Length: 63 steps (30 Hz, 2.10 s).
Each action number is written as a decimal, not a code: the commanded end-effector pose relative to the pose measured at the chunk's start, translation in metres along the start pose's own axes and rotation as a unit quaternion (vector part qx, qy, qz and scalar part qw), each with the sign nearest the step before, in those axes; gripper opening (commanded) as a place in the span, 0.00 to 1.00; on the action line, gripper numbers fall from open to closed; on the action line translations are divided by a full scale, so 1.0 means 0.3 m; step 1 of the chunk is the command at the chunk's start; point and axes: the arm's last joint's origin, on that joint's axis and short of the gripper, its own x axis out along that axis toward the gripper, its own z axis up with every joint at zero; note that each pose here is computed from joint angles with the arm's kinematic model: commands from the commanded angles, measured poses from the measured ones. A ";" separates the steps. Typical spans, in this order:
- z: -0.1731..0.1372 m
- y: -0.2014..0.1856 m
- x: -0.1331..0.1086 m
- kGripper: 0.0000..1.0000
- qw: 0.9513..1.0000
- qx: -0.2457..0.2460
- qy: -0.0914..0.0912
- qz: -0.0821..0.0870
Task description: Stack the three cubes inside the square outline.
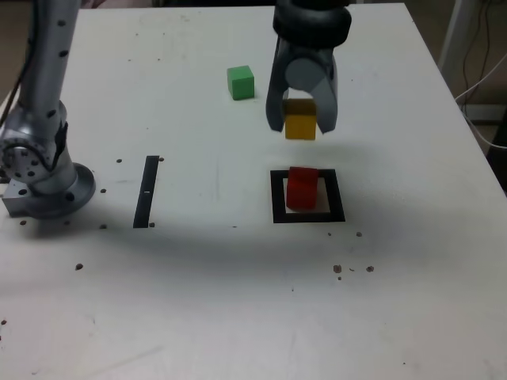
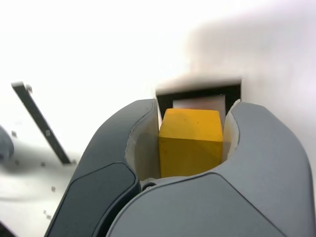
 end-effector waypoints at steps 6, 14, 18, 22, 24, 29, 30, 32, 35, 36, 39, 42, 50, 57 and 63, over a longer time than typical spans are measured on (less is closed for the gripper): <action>-0.001 -0.128 -0.007 0.33 1.000 0.014 0.002 -0.004; 0.012 -0.183 0.014 0.33 1.000 0.017 0.009 -0.004; 0.024 -0.184 0.030 0.33 1.000 0.016 0.013 -0.004; 0.035 -0.177 0.044 0.33 1.000 0.014 0.016 -0.004; 0.040 -0.171 0.052 0.33 1.000 0.012 0.019 -0.004; 0.046 -0.155 0.068 0.33 1.000 0.008 0.024 -0.004; 0.048 -0.153 0.071 0.33 1.000 0.008 0.024 -0.004; 0.053 -0.150 0.077 0.33 1.000 0.007 0.026 -0.004; 0.060 -0.146 0.088 0.33 1.000 0.006 0.027 -0.004; 0.061 -0.145 0.090 0.33 1.000 0.006 0.027 -0.004; 0.063 -0.145 0.090 0.33 1.000 0.006 0.026 -0.004; 0.064 -0.145 0.093 0.41 1.000 0.008 0.025 -0.005; 0.069 -0.146 0.120 0.99 1.000 0.012 0.026 -0.012; 0.069 -0.141 0.126 0.99 0.999 0.010 0.028 -0.014; 0.054 -0.129 0.102 1.00 1.000 0.007 0.020 -0.007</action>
